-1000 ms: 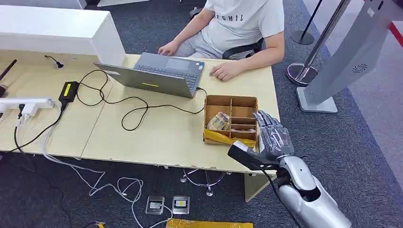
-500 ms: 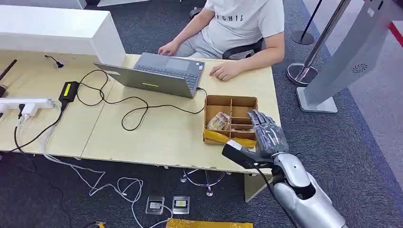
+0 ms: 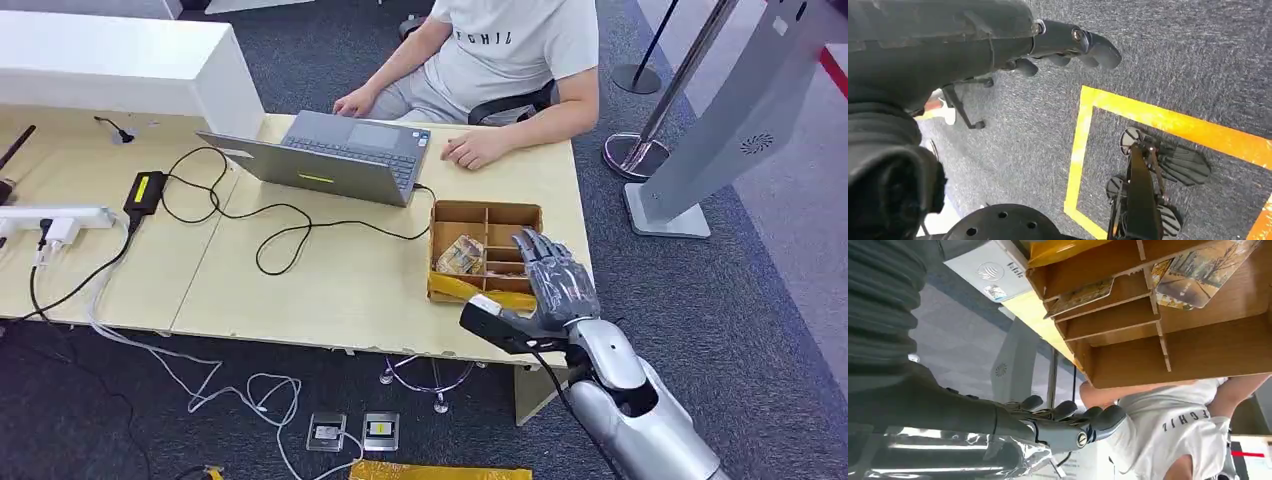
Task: Pass the card to the sensor for recognition and then transmit it.
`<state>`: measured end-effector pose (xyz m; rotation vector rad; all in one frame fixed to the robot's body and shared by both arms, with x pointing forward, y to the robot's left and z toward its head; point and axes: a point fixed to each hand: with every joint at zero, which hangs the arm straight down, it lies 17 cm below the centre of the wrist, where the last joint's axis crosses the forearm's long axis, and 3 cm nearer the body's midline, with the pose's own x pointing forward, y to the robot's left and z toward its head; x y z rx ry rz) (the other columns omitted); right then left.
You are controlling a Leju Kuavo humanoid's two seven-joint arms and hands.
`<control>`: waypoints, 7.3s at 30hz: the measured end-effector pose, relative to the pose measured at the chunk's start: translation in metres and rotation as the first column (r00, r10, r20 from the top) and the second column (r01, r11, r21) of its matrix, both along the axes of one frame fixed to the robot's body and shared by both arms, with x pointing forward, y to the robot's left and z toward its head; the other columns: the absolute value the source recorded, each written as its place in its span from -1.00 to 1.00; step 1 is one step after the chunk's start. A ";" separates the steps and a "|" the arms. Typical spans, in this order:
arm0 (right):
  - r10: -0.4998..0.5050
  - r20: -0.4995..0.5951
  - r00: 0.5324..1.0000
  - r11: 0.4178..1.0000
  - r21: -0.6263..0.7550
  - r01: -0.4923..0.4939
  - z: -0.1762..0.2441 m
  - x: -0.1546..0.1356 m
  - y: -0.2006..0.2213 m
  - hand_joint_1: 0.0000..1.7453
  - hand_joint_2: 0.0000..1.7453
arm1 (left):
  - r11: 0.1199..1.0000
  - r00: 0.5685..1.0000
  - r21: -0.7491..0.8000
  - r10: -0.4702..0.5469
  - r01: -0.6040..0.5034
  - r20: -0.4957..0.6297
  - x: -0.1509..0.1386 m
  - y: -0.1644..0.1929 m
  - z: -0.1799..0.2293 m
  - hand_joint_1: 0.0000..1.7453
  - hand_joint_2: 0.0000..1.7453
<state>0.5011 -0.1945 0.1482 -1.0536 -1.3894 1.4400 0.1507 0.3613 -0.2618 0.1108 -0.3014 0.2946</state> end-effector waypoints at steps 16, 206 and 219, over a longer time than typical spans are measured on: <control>-0.006 0.020 1.000 1.000 0.010 0.006 -0.019 0.020 0.004 -1.00 1.00 | 1.000 1.000 0.004 -0.030 0.030 0.009 0.012 -0.002 0.003 -1.00 -1.00; 0.037 -0.037 0.999 0.994 0.104 -0.033 -0.013 0.016 0.002 -1.00 1.00 | 0.995 0.996 0.034 -0.089 0.089 -0.012 0.005 0.004 0.001 -1.00 -1.00; 0.021 -0.083 0.996 0.995 0.103 -0.012 -0.038 0.017 0.003 -1.00 1.00 | 0.995 0.996 0.031 -0.093 0.094 -0.011 0.006 0.002 0.001 -1.00 -1.00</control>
